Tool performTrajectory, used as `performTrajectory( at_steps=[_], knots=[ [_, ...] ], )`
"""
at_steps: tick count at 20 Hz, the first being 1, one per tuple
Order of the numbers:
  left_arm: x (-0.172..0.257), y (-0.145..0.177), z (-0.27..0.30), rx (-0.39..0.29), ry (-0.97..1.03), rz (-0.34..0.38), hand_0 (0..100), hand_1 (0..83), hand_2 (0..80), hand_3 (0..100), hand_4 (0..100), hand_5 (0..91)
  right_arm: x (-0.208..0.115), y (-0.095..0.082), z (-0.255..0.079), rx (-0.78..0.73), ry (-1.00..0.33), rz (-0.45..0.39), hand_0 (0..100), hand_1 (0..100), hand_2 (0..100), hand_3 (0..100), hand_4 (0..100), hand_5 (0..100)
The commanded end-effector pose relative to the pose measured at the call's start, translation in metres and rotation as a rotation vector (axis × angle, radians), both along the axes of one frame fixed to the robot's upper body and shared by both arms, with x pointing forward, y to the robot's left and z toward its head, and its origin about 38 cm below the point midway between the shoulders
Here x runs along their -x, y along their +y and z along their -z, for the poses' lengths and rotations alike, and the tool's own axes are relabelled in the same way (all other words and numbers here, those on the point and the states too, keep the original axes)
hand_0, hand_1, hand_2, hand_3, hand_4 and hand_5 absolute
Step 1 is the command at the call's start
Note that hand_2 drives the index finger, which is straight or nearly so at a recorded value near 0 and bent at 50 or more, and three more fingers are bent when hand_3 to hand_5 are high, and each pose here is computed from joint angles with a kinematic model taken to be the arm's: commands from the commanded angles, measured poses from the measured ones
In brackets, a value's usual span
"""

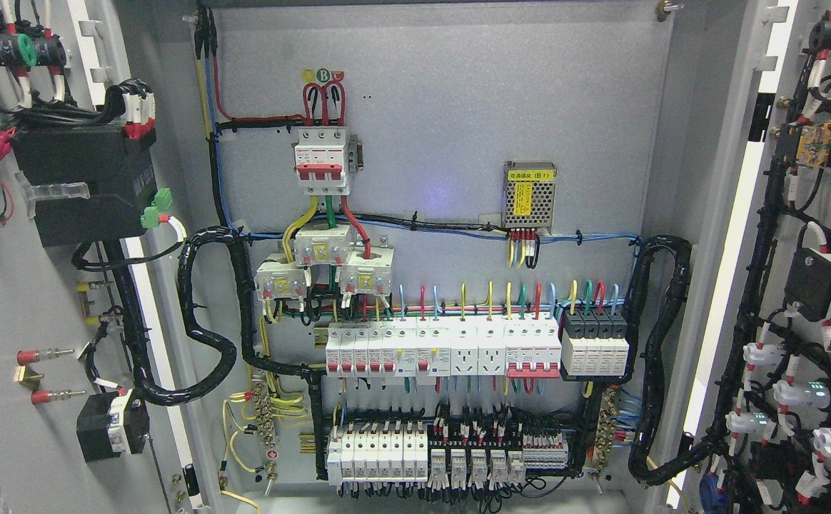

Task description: Open door with both hands

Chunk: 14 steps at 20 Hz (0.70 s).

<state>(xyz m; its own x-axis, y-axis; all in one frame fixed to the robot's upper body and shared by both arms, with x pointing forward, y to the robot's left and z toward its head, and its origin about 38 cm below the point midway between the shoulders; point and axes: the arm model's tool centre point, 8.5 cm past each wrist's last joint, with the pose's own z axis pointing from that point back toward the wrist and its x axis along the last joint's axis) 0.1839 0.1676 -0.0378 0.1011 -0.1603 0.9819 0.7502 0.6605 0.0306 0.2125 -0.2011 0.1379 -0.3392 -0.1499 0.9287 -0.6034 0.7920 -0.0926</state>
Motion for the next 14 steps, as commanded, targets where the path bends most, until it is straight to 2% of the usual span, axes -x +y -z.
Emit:
performTrajectory(
  at_steps=[1, 6, 10, 14],
  knots=[
    [-0.032, -0.019, -0.078, 0.155, -0.213, -0.052, 0, 0.0, 0.0, 0, 4, 0.0, -0.009, -0.01, -0.014, 0.019, -0.054, 0.023, 0, 0, 0, 0, 0, 0],
    [-0.046, -0.025, -0.092, 0.22, -0.251, -0.143, 0, 0.0, 0.0, 0, 4, 0.0, -0.012, -0.012, -0.021, -0.007, -0.103, 0.048, 0, 0, 0, 0, 0, 0],
    [-0.064, -0.027, -0.102, 0.276, -0.272, -0.256, 0, 0.0, 0.0, 0, 4, 0.0, -0.011, -0.013, -0.024, -0.023, -0.129, 0.062, 0, 0, 0, 0, 0, 0],
    [-0.07, -0.031, -0.107, 0.317, -0.28, -0.314, 0, 0.0, 0.0, 0, 4, 0.0, -0.011, -0.013, -0.026, -0.037, -0.15, 0.071, 0, 0, 0, 0, 0, 0]
  ],
)
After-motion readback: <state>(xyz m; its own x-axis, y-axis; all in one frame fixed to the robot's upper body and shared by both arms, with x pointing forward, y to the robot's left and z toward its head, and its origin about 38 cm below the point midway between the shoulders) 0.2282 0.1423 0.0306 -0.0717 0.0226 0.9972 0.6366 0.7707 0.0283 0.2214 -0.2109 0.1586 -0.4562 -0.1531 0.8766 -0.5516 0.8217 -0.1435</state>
